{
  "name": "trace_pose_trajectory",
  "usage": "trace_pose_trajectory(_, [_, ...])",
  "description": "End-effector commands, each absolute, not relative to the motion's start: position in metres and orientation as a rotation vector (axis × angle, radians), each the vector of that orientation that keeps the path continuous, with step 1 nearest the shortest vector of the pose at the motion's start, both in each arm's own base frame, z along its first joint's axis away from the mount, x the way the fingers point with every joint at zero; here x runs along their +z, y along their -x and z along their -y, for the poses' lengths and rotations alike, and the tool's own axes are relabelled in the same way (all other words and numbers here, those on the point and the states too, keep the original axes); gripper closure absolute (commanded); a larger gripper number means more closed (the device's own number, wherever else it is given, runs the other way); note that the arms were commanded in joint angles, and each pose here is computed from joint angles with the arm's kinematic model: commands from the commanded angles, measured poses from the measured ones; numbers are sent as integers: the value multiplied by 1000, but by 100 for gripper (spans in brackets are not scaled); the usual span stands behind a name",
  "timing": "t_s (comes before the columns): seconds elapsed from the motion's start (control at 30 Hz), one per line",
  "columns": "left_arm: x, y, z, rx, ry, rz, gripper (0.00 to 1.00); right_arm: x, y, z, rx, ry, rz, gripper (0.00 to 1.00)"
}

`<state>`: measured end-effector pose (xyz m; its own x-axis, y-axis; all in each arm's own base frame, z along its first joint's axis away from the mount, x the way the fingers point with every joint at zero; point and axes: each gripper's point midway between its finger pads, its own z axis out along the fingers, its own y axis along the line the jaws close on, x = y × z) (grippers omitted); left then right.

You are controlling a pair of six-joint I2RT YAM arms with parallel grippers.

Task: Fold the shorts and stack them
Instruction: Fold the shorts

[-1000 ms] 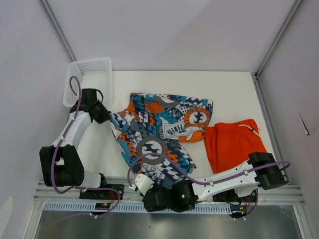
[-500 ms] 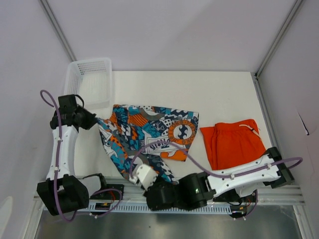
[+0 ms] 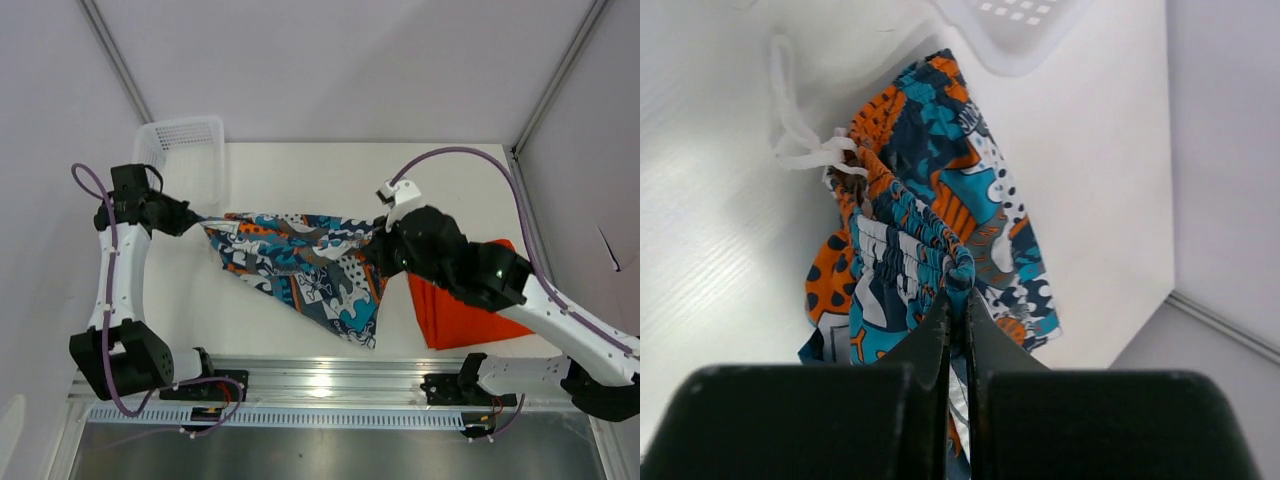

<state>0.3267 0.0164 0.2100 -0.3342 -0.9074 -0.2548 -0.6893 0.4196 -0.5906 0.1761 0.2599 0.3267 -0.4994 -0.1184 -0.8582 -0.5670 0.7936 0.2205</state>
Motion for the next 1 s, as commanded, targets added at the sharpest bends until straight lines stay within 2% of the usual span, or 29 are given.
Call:
trace_pose_trajectory(0.0, [235,-353,-12,-646,1401,-2049,100,333,-200,-258,674,564,-2056,100])
trace_pose_trajectory(0.2, [243,-376,-19,-663,1480,-1981,100,315,-273,-229,707,420,-2111,100])
trace_pose_trajectory(0.43, [233,-417,-17,-757,1561,-1917,100,279,-331,-206,743,292,-2158,100])
trace_pose_trajectory(0.73, [249,-475,8,-774,1505,-1909,100,224,-377,-173,764,127,-2233,100])
trace_pose_trajectory(0.97, [224,-519,30,-784,1506,-1917,100,179,-411,-154,770,23,-2287,100])
